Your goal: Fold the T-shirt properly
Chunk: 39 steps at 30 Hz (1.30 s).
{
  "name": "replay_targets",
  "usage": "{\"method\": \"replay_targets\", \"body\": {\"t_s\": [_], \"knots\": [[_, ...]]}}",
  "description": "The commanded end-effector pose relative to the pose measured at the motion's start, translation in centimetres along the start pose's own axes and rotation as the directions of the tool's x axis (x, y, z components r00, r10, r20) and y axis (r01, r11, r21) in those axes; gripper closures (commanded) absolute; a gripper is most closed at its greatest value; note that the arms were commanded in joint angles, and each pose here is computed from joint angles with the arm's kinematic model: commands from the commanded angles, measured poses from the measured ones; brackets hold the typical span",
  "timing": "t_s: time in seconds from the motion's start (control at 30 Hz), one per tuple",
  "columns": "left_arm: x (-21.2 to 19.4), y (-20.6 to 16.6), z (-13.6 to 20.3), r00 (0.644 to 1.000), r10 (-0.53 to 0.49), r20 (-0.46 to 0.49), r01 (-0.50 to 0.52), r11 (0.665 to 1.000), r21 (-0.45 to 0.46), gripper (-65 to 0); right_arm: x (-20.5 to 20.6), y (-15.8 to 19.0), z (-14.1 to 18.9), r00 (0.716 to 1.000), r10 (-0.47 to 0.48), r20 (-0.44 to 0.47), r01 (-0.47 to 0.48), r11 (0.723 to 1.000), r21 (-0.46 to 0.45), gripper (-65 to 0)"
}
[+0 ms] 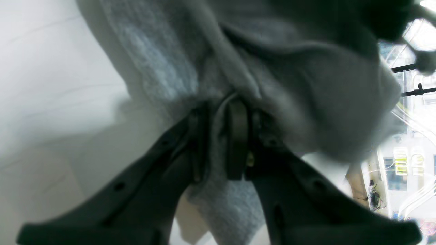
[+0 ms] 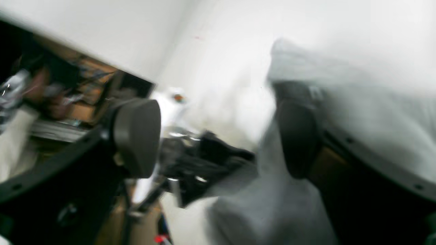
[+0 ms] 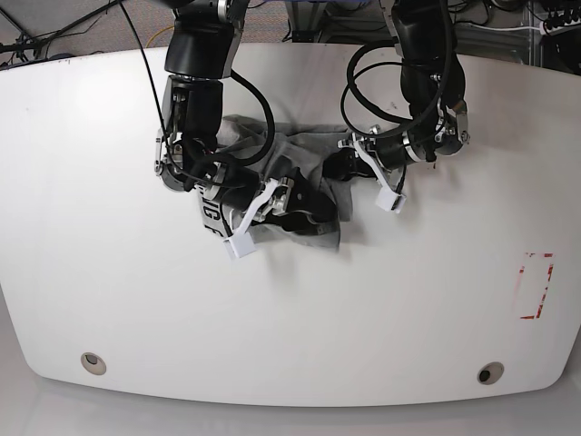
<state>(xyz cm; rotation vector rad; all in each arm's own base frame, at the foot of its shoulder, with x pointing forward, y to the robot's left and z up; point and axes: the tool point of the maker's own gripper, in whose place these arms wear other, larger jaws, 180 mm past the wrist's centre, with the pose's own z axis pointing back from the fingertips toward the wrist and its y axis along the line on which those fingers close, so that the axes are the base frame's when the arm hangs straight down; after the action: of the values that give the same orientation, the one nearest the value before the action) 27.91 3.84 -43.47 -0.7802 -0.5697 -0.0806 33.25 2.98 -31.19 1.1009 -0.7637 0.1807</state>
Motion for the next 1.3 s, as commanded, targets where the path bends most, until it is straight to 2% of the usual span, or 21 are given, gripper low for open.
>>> {"method": "replay_targets", "body": {"t_s": [0.0, 0.03, 0.13, 0.27, 0.5, 0.67, 0.73, 0.83, 0.97, 1.1, 1.17, 1.27], "knots": [[-6.2, 3.4, 1.5, 0.957, -0.027, -0.290, 0.068, 0.989, 0.130, -10.3, 2.1, 1.6, -0.3, 0.997, 0.064, 0.044, -0.065, 0.997, 0.033, -51.7], [-5.9, 3.4, 1.9, 0.957, -0.063, -0.284, 0.097, 0.989, 0.108, -10.3, 2.4, 1.3, 0.3, 0.995, 0.087, 0.042, -0.088, 0.996, 0.016, -51.7], [-3.9, 3.3, 2.6, 0.970, -0.086, -0.225, 0.110, 0.989, 0.095, -10.3, 2.8, 1.4, 1.8, 0.988, 0.147, 0.041, -0.147, 0.989, -0.014, -51.7], [-1.3, 2.6, 3.6, 0.982, -0.127, -0.141, 0.139, 0.987, 0.080, -10.3, 3.3, 1.2, 4.7, 0.968, 0.250, 0.024, -0.247, 0.966, -0.075, -51.7], [3.5, 1.9, 7.1, 0.976, -0.217, 0.001, 0.216, 0.975, 0.060, -10.3, 1.3, 0.3, 7.2, 0.958, 0.283, -0.043, -0.286, 0.950, -0.128, -51.7], [4.8, 1.8, 9.6, 0.953, -0.302, 0.018, 0.299, 0.949, 0.099, -10.3, -1.3, 0.5, 7.8, 0.941, 0.309, -0.141, -0.325, 0.939, -0.110, -51.7], [5.2, 2.2, 10.5, 0.946, -0.325, 0.010, 0.322, 0.940, 0.117, -10.3, -2.5, 1.1, 7.1, 0.925, 0.328, -0.190, -0.346, 0.936, -0.071, -51.7], [5.3, 2.2, 11.3, 0.945, -0.327, 0.003, 0.325, 0.941, 0.096, -10.3, -4.6, 2.1, 6.0, 0.896, 0.358, -0.262, -0.372, 0.928, -0.006, -51.7], [6.2, 2.2, 12.8, 0.946, -0.321, 0.038, 0.318, 0.945, 0.075, -10.3, -6.8, 3.4, 4.3, 0.849, 0.425, -0.313, -0.431, 0.901, 0.054, -51.7], [8.0, 5.1, 16.6, 0.949, -0.298, 0.100, 0.276, 0.942, 0.189, -10.3, -7.9, 4.4, 2.4, 0.801, 0.500, -0.329, -0.501, 0.861, 0.087, -51.7], [9.0, 7.0, 19.4, 0.947, -0.297, 0.124, 0.257, 0.929, 0.266, -10.3, -8.2, 5.1, 1.3, 0.772, 0.545, -0.328, -0.542, 0.833, 0.109, -51.7], [10.2, 8.6, 22.6, 0.939, -0.313, 0.143, 0.249, 0.905, 0.344, -10.3, -8.5, 5.5, 0.2, 0.742, 0.578, -0.340, -0.574, 0.809, 0.125, -51.7]]}}
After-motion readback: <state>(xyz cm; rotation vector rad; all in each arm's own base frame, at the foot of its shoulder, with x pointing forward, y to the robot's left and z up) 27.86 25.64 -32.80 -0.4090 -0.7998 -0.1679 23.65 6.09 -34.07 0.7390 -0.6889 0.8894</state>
